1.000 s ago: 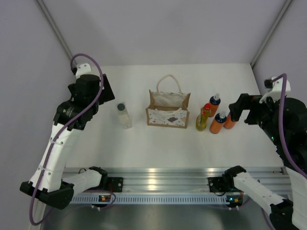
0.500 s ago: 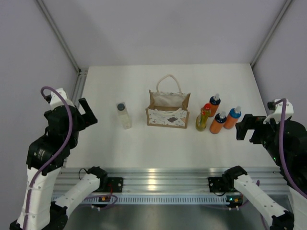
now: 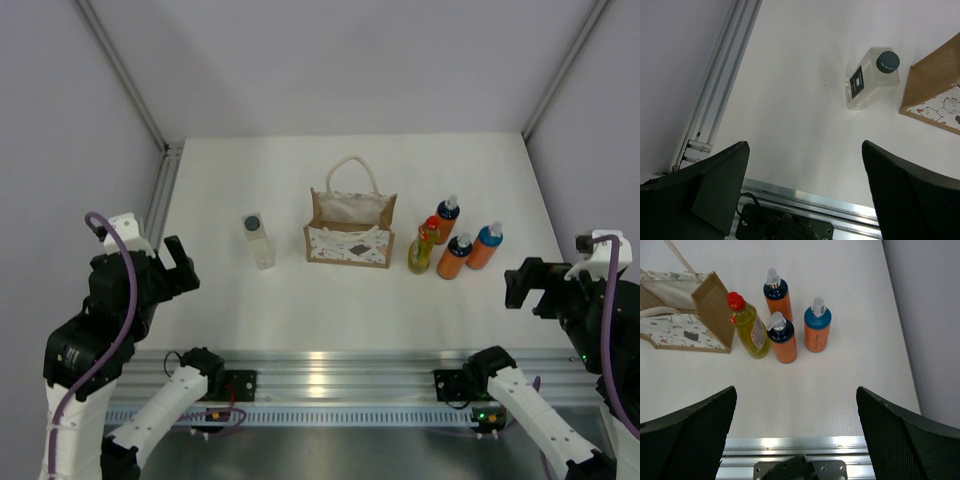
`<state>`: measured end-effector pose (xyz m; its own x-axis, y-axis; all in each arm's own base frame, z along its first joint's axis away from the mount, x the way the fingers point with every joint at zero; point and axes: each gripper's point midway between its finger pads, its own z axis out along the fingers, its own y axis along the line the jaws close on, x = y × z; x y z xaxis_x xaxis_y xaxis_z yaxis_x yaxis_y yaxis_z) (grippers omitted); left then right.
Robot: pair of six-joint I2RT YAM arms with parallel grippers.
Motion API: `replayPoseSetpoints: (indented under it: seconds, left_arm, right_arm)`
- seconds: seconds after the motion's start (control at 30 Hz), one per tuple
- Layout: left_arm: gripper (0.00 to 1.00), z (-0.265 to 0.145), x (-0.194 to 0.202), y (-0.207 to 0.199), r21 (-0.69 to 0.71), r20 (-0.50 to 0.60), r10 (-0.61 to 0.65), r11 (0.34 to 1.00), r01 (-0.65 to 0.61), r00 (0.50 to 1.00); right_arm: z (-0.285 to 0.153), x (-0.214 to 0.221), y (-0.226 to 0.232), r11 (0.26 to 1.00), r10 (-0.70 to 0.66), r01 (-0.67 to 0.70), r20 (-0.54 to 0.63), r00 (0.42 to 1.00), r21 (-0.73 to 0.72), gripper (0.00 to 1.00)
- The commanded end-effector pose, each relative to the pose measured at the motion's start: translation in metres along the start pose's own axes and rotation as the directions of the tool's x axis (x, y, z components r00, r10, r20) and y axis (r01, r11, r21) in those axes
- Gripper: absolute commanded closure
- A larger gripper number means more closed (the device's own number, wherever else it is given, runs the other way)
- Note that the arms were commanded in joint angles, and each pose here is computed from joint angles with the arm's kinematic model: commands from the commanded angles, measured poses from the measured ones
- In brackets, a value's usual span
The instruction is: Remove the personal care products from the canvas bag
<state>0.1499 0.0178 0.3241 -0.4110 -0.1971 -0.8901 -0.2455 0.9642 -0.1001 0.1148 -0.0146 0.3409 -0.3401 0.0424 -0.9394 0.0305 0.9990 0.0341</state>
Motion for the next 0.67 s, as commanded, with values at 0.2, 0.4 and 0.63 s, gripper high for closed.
replayPoseSetpoints:
  seconds: [0.2,0.4,0.63]
  left_arm:
    - [0.02,-0.0040,0.0030,-0.0030,0.038,-0.010,0.028,0.999,-0.027,1.000]
    - [0.02,-0.0043,0.0026,-0.0050,0.045,-0.005,-0.004,0.999,0.004,1.000]
    - [0.02,-0.0035,-0.0021,-0.0046,0.045,0.016,0.019,0.999,-0.019,1.000]
  right_arm:
    - [-0.0074,-0.0075,-0.0085,0.999,0.003,-0.003,0.012,1.000,0.041,0.01]
    - [-0.0095,-0.0098,-0.0072,0.999,0.028,-0.029,0.021,0.999,0.035,0.01]
    - [-0.0107,-0.0091,-0.0074,0.998,0.041,-0.042,0.022,0.999,0.036,0.01]
